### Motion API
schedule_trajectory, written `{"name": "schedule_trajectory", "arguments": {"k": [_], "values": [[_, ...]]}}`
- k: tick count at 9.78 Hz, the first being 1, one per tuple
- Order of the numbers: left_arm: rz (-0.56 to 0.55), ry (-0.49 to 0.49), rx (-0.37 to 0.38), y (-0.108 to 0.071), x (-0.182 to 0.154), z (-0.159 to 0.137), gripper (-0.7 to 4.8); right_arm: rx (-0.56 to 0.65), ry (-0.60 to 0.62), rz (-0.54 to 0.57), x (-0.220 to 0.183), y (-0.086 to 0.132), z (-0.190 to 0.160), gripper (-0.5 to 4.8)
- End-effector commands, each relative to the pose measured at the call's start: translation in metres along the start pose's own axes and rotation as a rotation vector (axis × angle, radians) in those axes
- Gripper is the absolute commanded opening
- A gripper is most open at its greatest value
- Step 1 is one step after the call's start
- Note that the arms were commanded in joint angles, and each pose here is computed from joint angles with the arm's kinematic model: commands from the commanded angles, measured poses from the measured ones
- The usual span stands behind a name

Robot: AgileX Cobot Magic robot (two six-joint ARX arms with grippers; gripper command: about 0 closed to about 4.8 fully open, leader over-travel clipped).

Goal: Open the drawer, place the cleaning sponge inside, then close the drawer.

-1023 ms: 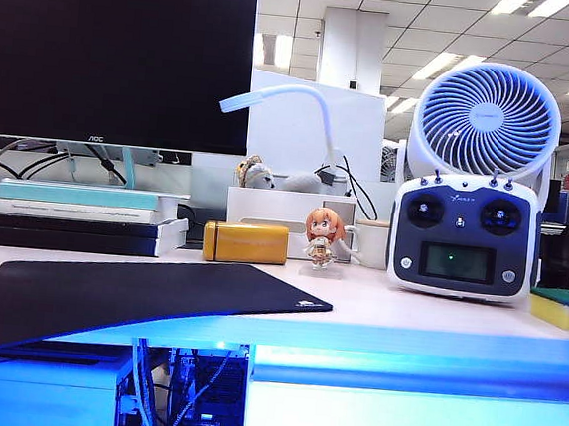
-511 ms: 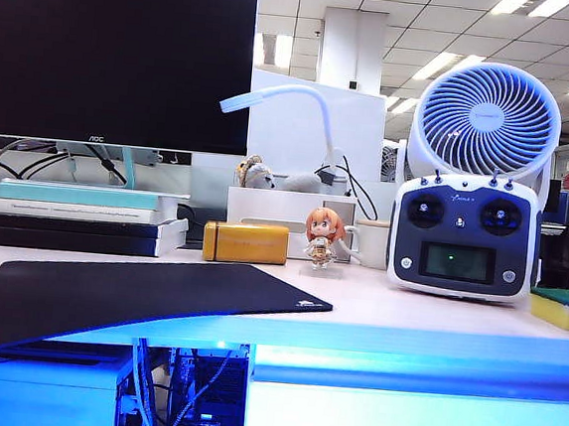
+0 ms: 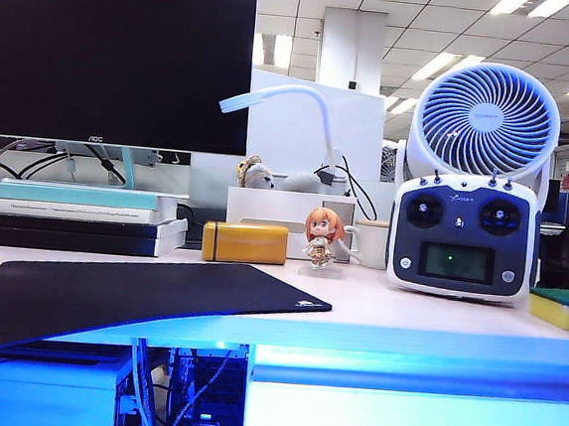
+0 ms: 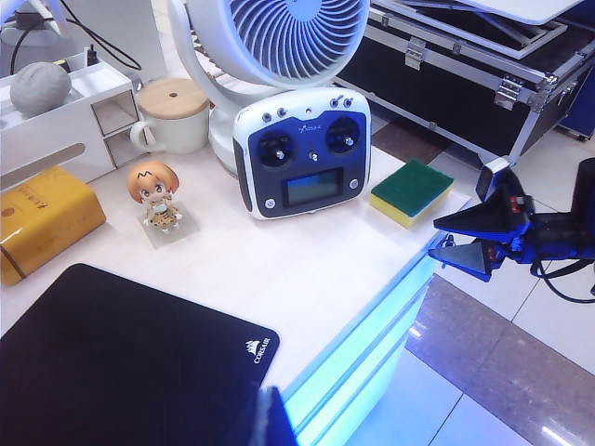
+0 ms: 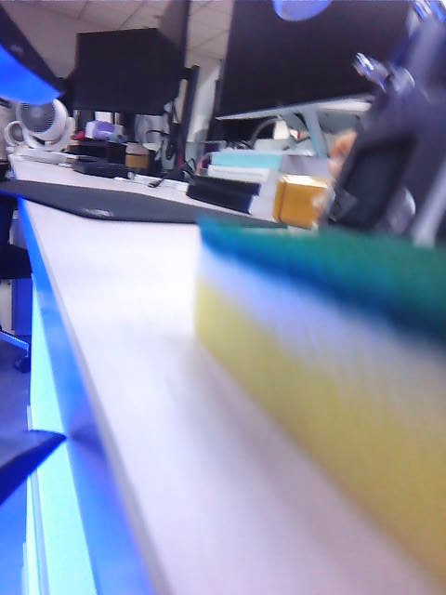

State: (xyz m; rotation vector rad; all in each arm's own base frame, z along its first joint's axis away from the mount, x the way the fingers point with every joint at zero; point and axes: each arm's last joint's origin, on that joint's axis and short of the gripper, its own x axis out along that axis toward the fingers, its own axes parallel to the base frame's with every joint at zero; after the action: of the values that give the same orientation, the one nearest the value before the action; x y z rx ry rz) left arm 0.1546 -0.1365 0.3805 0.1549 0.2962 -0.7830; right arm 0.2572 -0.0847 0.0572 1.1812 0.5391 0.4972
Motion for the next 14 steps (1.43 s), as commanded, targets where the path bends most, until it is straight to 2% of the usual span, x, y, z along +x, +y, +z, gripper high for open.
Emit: {"name": "schedule_trajectory", "arguments": {"k": [1,2,4,6,10,14], "values": [[-0.004,-0.005,0.001,-0.0002,-0.0012,0.0012,-0.05,-0.03,0.021,0.026,-0.0013,0.0032,-0.001,4.79],[-0.005,-0.006,0.001,-0.0002,-0.0012,0.0013,-0.05,-0.031,0.043,0.039,-0.0014,0.0036,-0.0016,4.79],[-0.005,-0.005,0.001,-0.0002,-0.0012,0.0012,-0.05,-0.03,0.01,0.02,-0.0013,0.0032,-0.0004,4.79],[-0.005,-0.006,0.001,-0.0002,-0.0012,0.0013,-0.05,0.014,0.013,-0.01,-0.001,-0.0012,-0.0028,4.79],[-0.003,-0.012,0.001,-0.0002,-0.0018,0.0018,-0.05,0.0,-0.107,-0.089,0.0049,-0.0013,-0.0014,4.79],[-0.007,-0.04,0.003,-0.0003,-0.0027,0.0048,-0.05,-0.033,-0.079,-0.072,0.0044,-0.0009,-0.0021,4.79]]}}
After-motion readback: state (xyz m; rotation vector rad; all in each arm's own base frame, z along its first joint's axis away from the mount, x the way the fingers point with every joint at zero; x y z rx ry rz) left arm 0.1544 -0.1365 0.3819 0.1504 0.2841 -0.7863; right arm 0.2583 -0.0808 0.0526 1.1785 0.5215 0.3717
